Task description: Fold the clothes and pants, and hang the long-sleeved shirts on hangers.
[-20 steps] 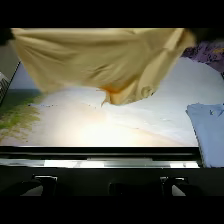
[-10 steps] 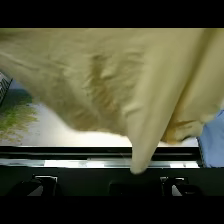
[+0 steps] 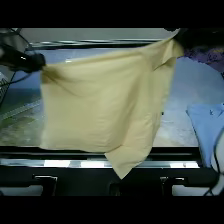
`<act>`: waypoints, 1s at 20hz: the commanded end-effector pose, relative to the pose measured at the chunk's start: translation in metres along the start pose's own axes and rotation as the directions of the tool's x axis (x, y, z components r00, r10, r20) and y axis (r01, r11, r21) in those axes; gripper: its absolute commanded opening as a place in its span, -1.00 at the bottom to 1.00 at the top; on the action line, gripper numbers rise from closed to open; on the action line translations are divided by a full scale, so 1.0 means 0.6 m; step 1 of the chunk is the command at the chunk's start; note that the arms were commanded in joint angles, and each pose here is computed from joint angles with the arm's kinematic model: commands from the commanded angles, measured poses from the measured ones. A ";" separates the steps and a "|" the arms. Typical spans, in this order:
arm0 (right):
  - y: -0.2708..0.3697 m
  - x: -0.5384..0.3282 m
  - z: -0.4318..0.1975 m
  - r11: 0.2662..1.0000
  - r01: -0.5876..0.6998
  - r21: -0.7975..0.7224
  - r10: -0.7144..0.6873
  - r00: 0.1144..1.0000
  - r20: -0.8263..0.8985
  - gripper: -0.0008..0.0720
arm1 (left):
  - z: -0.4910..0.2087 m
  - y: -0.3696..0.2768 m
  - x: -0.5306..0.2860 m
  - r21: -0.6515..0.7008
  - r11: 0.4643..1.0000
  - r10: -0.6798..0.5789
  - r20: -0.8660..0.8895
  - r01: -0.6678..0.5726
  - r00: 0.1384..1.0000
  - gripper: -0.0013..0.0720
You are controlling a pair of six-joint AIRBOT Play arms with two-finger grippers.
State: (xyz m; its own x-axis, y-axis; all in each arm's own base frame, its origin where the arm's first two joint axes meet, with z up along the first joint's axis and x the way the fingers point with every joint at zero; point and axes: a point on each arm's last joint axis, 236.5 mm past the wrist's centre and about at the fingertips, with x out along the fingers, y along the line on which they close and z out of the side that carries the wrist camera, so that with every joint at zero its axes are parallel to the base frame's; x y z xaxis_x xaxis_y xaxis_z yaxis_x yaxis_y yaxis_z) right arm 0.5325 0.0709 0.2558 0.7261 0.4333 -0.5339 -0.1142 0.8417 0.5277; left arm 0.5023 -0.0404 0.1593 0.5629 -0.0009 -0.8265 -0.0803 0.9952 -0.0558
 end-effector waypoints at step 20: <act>-0.161 0.078 -0.297 0.995 -0.066 0.074 0.098 0.735 -0.671 0.37 | -0.144 0.200 0.110 -0.346 0.937 -0.160 -0.298 0.050 0.941 0.95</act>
State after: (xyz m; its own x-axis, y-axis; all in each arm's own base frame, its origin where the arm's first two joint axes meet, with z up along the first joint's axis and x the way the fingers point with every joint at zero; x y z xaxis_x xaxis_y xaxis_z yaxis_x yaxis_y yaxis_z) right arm 0.5150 0.1119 0.0387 0.1847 0.6083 -0.7719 -0.0581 0.7908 0.6093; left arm 0.4972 0.0503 0.0221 0.2562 -0.0718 -0.9639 -0.2898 0.9457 -0.1475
